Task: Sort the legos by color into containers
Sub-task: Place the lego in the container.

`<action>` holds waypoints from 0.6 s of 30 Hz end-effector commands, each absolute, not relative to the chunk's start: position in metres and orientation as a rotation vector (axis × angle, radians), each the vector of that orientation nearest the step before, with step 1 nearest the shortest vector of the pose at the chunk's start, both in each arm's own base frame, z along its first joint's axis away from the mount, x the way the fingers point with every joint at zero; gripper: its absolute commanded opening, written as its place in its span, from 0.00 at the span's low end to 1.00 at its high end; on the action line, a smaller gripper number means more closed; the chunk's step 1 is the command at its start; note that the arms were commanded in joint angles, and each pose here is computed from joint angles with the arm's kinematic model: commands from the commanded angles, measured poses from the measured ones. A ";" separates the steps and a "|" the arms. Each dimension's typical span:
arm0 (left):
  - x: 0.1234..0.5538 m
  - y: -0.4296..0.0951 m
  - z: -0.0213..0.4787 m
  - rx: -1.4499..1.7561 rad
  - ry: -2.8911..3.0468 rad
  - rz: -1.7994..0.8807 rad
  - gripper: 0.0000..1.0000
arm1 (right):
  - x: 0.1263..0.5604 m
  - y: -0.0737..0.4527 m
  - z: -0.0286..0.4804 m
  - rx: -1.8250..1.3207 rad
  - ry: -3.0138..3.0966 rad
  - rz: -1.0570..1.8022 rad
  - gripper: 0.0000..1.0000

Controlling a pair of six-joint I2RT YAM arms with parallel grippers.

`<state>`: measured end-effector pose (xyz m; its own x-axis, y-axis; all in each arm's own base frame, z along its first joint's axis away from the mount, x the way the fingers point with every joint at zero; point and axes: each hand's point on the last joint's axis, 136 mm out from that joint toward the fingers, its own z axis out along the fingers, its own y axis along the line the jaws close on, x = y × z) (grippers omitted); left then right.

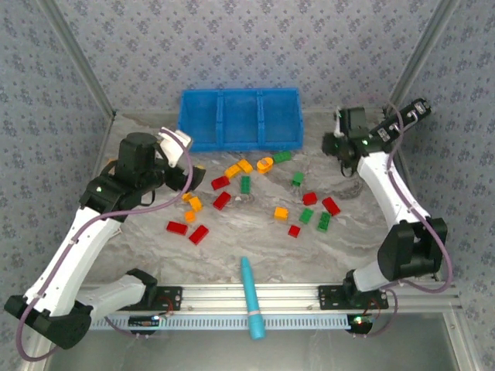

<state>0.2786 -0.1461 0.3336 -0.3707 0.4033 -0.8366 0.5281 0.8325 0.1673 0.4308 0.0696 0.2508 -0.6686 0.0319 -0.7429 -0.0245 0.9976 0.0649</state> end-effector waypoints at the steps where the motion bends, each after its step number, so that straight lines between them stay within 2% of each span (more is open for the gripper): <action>1: 0.287 -0.141 0.346 0.673 1.957 -0.076 1.00 | 0.462 0.117 0.258 -0.193 2.289 0.100 0.27; 6: 0.291 -0.141 0.345 0.670 1.966 -0.053 1.00 | 0.526 0.164 0.244 -0.351 2.264 0.073 0.26; 10: 0.295 -0.139 0.346 0.672 1.970 -0.030 1.00 | 0.566 0.179 0.209 -0.412 2.284 0.014 0.26; 18: 0.299 -0.140 0.338 0.691 2.007 -0.003 1.00 | 0.619 0.192 0.157 -0.366 2.309 0.038 0.29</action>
